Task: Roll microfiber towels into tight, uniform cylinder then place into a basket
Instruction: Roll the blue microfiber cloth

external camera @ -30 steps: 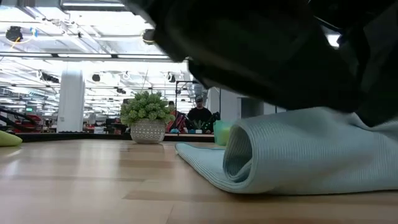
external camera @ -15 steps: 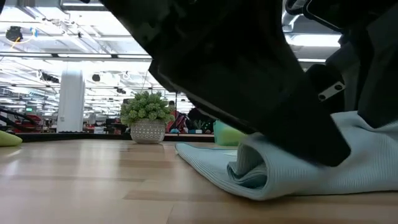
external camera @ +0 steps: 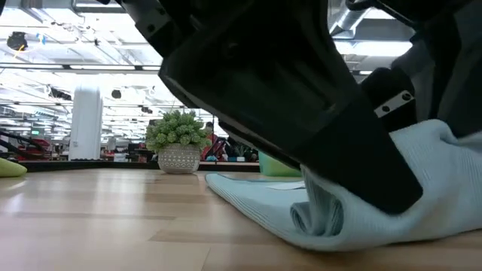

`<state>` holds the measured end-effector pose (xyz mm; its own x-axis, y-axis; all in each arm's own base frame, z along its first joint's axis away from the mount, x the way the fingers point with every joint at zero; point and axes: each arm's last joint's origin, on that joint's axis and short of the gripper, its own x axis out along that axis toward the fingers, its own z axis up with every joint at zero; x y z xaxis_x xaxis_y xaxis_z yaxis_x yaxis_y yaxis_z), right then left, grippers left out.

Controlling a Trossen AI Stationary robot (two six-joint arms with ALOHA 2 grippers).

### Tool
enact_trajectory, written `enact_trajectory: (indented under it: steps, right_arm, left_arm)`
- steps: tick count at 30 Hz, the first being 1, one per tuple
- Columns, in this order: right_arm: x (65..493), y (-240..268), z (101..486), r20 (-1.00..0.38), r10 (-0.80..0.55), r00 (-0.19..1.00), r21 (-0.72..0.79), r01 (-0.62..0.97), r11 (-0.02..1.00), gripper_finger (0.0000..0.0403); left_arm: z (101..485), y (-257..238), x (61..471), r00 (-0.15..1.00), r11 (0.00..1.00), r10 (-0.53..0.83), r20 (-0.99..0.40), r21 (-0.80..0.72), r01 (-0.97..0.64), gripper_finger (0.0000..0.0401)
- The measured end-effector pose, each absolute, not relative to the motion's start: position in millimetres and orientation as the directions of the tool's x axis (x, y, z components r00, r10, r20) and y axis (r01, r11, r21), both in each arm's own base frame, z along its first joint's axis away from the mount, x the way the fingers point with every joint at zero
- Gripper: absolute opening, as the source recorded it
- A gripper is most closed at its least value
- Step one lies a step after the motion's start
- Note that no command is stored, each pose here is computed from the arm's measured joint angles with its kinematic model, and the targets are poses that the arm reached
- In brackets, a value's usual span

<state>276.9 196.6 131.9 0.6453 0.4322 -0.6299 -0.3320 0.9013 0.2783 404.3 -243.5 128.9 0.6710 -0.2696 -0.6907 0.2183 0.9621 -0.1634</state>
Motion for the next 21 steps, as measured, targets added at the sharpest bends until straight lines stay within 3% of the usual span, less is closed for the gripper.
enact_trajectory:
  steps: [10, 15, 21]
  right_arm:
    - [258, 188, 170, -0.650, 0.468, 0.599, 0.299, -0.364, 0.882, 0.0185]
    - [232, 203, 174, -0.702, 0.359, 0.614, 0.149, -0.367, 0.918, 0.0195]
    - [227, 215, 150, -0.739, 0.242, 0.629, -0.037, -0.397, 0.917, 0.0192]
  left_arm:
    - [126, -244, 401, 0.643, 0.963, -0.269, -0.717, -0.175, 0.207, 0.0012]
    - [126, -244, 401, 0.641, 0.963, -0.266, -0.720, -0.173, 0.206, 0.0009]
    - [126, -244, 401, 0.641, 0.964, -0.264, -0.721, -0.171, 0.204, 0.0014]
